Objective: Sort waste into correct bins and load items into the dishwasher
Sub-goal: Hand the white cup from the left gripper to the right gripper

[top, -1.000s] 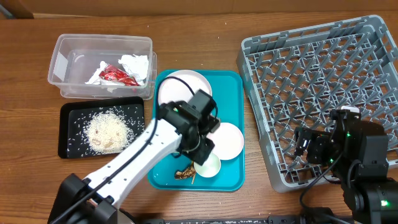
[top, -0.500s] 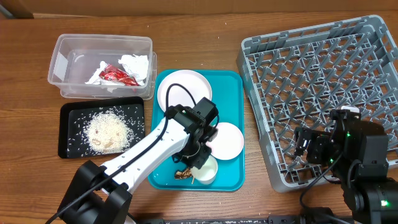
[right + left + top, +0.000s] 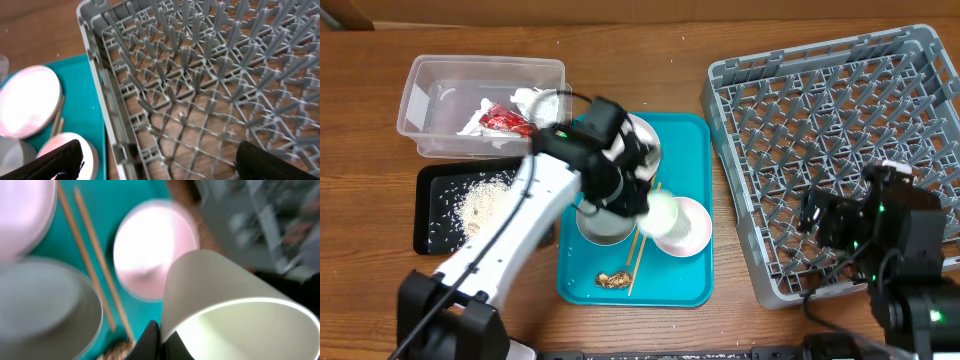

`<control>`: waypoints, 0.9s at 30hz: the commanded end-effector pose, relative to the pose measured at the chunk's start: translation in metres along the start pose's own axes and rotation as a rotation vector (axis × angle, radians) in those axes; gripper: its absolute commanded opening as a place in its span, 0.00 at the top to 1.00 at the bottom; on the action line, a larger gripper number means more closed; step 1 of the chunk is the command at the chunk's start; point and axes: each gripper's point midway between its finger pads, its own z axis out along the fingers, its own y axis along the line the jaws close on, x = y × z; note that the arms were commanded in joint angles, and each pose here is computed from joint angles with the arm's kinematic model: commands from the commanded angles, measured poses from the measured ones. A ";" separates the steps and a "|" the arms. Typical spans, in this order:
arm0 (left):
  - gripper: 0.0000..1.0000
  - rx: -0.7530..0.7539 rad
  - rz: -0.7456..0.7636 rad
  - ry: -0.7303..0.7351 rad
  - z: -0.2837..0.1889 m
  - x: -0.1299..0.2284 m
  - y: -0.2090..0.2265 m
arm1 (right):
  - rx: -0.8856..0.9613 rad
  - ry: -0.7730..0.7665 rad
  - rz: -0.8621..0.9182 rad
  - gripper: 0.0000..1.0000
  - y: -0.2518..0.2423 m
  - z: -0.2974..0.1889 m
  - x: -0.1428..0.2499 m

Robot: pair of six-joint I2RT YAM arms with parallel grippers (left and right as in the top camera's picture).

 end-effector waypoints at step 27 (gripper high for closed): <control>0.96 0.880 -0.125 -0.135 -0.022 -0.086 -0.046 | -1.293 0.350 -0.080 0.00 0.162 0.033 0.004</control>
